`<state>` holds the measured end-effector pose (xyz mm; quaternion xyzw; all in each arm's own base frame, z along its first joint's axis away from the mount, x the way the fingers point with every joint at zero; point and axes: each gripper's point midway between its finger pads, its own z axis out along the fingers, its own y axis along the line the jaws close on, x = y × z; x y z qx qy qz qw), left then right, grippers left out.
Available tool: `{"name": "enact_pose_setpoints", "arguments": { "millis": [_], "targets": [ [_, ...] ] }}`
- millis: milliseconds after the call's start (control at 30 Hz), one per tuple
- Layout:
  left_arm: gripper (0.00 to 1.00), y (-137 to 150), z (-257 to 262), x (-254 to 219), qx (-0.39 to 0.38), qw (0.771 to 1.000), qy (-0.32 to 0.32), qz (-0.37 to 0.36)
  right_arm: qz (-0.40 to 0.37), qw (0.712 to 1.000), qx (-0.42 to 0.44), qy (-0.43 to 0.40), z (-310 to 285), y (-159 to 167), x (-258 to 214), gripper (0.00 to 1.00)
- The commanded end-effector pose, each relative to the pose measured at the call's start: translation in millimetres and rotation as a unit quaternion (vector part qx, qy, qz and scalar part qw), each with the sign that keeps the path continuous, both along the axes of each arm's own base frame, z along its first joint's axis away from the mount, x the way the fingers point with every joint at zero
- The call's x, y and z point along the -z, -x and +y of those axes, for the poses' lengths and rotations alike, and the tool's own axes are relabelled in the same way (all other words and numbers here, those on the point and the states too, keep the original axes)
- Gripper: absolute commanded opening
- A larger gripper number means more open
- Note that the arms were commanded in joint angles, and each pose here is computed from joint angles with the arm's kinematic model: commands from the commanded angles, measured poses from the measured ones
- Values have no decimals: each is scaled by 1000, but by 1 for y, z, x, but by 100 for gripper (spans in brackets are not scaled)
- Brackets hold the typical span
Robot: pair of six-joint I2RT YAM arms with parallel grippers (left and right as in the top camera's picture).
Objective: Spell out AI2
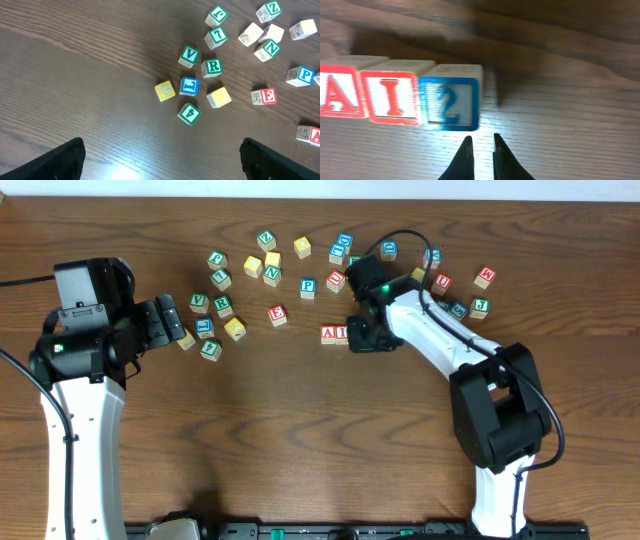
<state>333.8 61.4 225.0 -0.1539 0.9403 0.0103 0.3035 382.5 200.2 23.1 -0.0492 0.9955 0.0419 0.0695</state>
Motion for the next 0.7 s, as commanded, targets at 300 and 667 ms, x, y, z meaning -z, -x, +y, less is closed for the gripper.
{"name": "enact_pose_setpoints", "arguments": {
  "millis": [300,667],
  "targets": [
    [97,0,2,1,0,1000,-2,3,-9,1000,-18,-12,15,0,-3,1],
    [98,0,2,1,0,1000,-2,3,-22,999,-20,-18,19,-6,-5,1]
  ]
}}
